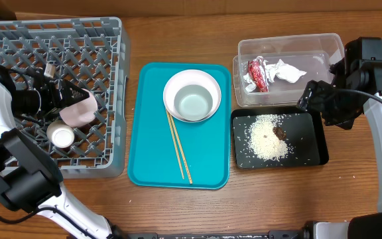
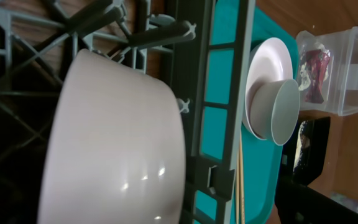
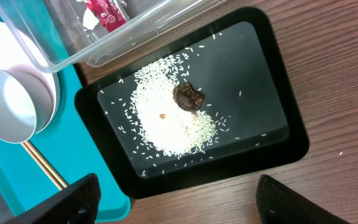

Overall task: Sort waste into correct bins and load items into the dishwasher
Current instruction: 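Lower the pink bowl into the dish rack and open the left gripper, then move the left gripper to the grey bowl and grasp its rim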

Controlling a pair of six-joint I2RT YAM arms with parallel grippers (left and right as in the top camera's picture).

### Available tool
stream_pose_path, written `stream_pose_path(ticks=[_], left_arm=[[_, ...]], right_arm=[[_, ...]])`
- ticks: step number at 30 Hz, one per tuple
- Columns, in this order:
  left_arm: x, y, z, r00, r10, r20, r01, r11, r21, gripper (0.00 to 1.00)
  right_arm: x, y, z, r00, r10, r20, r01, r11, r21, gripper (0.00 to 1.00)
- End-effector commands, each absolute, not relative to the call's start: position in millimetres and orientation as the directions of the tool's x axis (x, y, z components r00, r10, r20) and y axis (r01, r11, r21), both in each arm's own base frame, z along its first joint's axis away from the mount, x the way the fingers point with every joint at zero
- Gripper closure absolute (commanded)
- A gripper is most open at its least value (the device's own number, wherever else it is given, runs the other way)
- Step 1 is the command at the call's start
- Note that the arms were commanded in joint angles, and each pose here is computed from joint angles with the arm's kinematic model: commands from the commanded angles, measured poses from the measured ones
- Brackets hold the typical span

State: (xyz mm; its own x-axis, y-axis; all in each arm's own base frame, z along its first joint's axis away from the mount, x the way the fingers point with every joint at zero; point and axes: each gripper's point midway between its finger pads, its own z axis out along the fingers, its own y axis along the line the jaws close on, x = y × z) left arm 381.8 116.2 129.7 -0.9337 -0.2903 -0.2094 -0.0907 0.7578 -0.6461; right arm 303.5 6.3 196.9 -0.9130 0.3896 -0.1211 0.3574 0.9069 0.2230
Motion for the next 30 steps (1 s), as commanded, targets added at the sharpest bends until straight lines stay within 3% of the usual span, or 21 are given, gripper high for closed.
stream_pose_path(ticks=[1,5,11,20,30], left_arm=[[381,119,179,-0.897,-0.288,-0.334,-0.04,0.807,-0.589,0.0],[375,133,206,-0.859,-0.349,-0.374,-0.138,0.862,-0.487,0.0],[374,115,245,-0.819,-0.353,-0.451,-0.114,0.872,-0.475,0.0],[389,-10,256,-0.869,-0.058,-0.491,0.189,0.879,-0.437,0.0],[390,-160,235,-0.759,0.377,-0.531,0.538,0.822,-0.186,0.0]], right_arm=[[305,5,202,-0.91,0.389,-0.144,0.353,0.909,0.223,0.18],[305,5,202,-0.91,0.389,-0.144,0.353,0.909,0.223,0.18],[305,5,202,-0.91,0.389,-0.144,0.353,0.909,0.223,0.18],[304,4,202,-0.911,0.388,-0.143,0.353,0.909,0.222,0.14],[304,5,202,-0.911,0.388,-0.14,0.353,0.909,0.221,0.13]])
